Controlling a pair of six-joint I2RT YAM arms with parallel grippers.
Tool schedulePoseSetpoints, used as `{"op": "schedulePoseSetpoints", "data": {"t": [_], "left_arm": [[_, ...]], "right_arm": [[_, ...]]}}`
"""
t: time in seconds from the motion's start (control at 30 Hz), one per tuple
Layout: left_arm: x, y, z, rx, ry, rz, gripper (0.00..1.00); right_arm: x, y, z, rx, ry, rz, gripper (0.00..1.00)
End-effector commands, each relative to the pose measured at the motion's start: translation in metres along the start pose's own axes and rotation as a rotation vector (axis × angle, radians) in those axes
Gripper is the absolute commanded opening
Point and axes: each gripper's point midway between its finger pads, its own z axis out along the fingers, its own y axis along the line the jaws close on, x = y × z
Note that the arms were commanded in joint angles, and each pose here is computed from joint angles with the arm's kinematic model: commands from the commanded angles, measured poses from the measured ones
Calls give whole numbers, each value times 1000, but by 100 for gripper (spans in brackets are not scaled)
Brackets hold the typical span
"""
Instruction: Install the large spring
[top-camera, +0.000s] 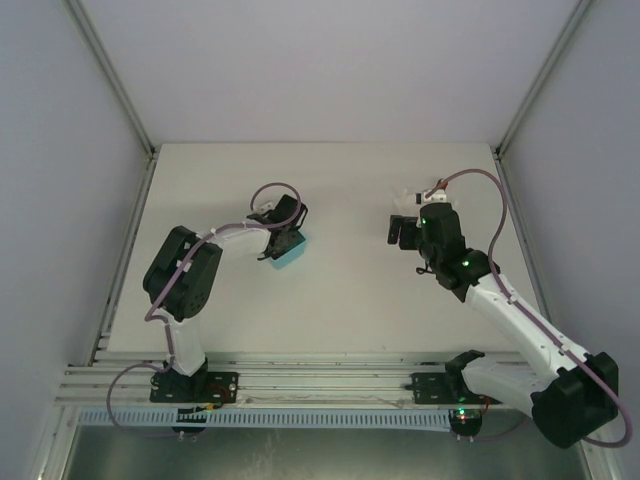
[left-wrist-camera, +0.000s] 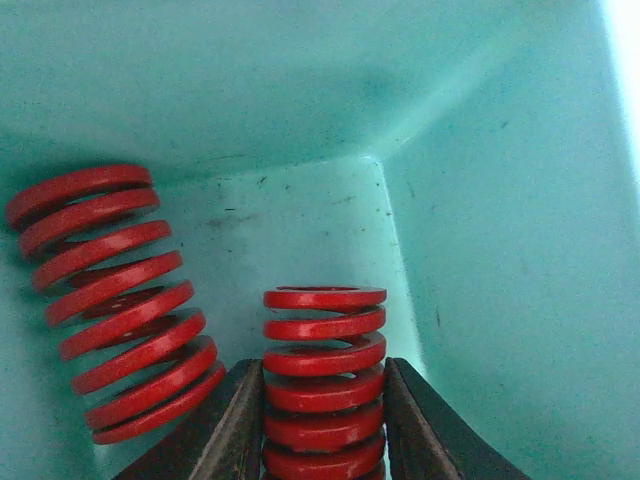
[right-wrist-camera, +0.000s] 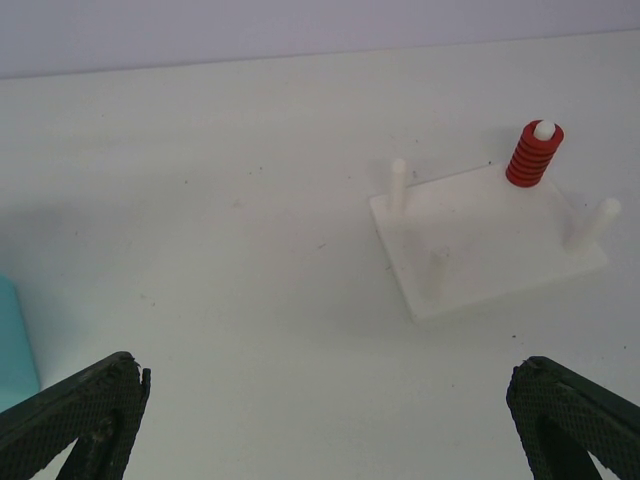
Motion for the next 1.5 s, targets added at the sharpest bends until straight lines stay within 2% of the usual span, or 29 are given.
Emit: {"op": "schedulePoseSetpoints", "data": {"t": [0.0, 0.13, 0.23, 0.43, 0.67, 0.9, 1.13, 1.37, 1.47], "left_arm": [[16, 28, 15, -110, 51, 3, 36], [15, 27, 17, -108, 54, -1, 34], [12, 27, 15, -105, 44, -12, 24], [-2, 22, -3, -57, -5, -28, 18], [-33, 1, -48, 115, -120, -35, 13], [-55, -8, -91, 256, -243, -3, 12], [-65, -30, -151, 533, -450, 227, 12], [-34, -38, -184, 753, -570, 494, 10], [-11, -43, -193, 789, -646, 623, 8]], "right_arm": [[-4, -1, -4, 3, -27, 6, 99], [-4, -1, -4, 4, -27, 6, 99], [-5, -1, -5, 3, -30, 7, 99], [-6, -2, -8, 2, -39, 10, 99], [-7, -1, -8, -5, -39, 12, 99], [-5, 2, -7, -15, -34, 12, 99], [-2, 13, -3, -70, -12, 13, 100], [3, 53, 1, -261, 65, 41, 99], [4, 80, -1, -377, 132, 53, 97]]}}
